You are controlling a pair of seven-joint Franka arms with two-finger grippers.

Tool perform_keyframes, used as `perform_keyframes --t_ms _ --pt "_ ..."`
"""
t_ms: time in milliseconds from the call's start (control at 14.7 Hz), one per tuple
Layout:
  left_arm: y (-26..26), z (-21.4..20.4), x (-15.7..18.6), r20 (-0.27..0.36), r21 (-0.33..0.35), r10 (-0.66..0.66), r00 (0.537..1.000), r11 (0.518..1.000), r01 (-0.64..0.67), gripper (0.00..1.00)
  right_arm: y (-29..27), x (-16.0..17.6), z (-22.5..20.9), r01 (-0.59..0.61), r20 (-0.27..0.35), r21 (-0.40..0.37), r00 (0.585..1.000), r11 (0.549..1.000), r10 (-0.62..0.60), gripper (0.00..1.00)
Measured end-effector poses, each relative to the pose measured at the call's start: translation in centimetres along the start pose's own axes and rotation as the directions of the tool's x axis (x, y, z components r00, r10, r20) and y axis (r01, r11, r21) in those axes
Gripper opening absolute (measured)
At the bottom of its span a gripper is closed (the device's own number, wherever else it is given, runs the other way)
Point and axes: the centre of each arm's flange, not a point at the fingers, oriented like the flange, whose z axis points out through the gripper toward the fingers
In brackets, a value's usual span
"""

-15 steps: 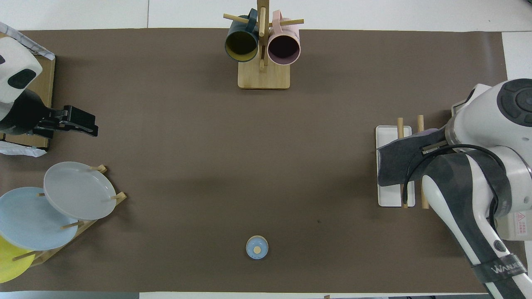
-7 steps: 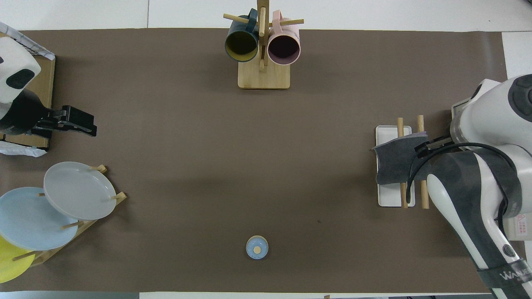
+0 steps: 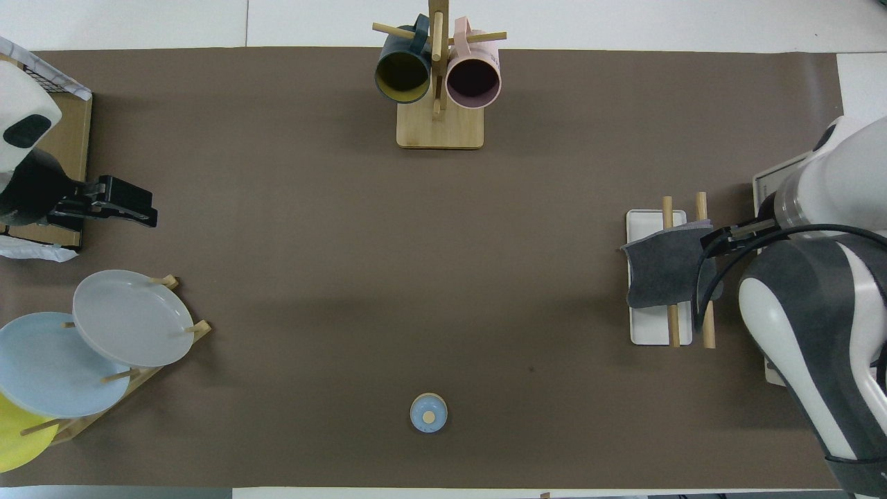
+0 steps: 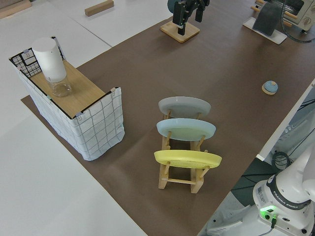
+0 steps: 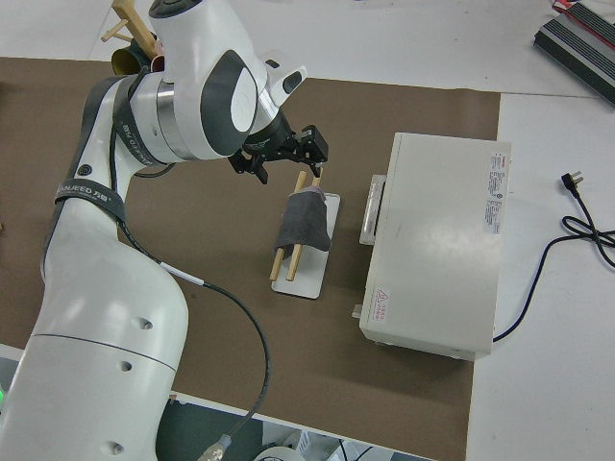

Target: Fold towel and hang on rack

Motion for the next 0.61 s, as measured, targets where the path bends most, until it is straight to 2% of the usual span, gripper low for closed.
perform_keyframes --t_ms 612 --pt "0.0 0.0 0.0 0.000 0.000 0.000 1.000 1.000 0.000 1.00 2.2 0.4 -1.7 -0.048 0.038 0.048 0.998 0.998 0.047 1.00"
